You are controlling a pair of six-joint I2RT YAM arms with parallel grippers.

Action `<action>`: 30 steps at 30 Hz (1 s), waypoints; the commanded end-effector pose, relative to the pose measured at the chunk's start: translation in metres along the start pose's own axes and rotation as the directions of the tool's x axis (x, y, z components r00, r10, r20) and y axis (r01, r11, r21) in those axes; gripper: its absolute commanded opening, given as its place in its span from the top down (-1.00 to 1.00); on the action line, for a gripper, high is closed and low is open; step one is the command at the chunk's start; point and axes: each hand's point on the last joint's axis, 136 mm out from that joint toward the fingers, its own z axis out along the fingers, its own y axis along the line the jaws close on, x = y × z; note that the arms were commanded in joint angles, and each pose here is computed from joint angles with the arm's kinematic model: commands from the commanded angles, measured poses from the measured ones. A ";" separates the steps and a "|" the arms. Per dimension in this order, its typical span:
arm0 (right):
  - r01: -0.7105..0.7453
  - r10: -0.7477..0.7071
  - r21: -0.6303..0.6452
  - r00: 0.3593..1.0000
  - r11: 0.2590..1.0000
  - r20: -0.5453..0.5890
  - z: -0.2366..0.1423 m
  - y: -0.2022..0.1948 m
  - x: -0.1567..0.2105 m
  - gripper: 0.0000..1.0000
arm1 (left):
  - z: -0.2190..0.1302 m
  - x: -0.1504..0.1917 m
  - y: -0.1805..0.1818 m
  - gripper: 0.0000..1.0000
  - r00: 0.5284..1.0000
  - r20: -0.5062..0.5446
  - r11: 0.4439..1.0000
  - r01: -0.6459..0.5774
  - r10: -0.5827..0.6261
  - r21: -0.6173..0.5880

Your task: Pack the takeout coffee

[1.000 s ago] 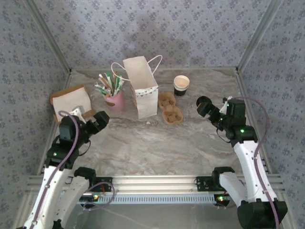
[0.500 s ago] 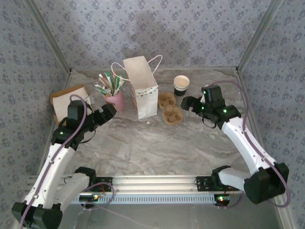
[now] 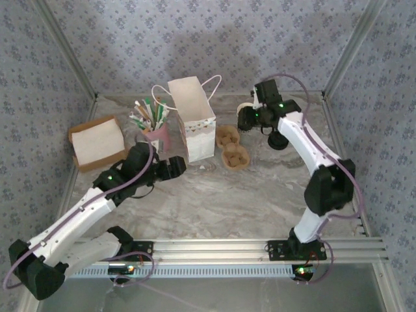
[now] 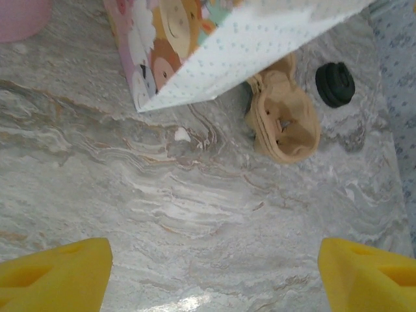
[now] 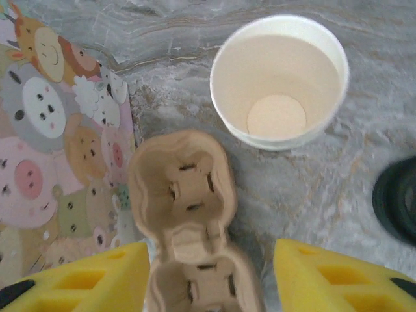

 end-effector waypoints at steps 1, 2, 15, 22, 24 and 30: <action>0.044 -0.042 0.024 0.995 0.999 -0.086 0.019 -0.005 -0.001 -0.01 | 0.013 -0.001 -0.008 -0.63 0.999 0.043 1.000 0.021 -0.022 0.021; 0.048 -0.044 0.034 0.994 0.998 -0.096 0.027 -0.007 -0.005 0.04 | 0.017 0.002 -0.012 -0.62 0.999 0.040 0.999 0.020 -0.022 0.036; 0.078 -0.067 0.067 0.986 0.995 -0.153 0.087 -0.017 -0.035 0.22 | 0.047 0.024 -0.016 -0.63 1.000 -0.003 0.999 -0.003 0.003 0.032; 0.111 -0.094 0.101 0.984 0.989 -0.154 0.096 -0.018 -0.039 0.26 | 0.048 0.024 -0.014 -0.63 1.000 0.002 1.000 -0.004 0.004 0.026; 0.133 -0.113 0.123 0.982 0.983 -0.153 0.097 -0.018 -0.040 0.26 | 0.049 0.023 -0.014 -0.63 1.000 0.005 1.000 -0.003 0.003 0.026; 0.201 -0.174 0.171 0.971 0.964 -0.161 0.100 -0.014 -0.039 0.28 | 0.051 0.023 -0.014 -0.63 1.000 0.003 1.000 -0.009 0.009 0.020</action>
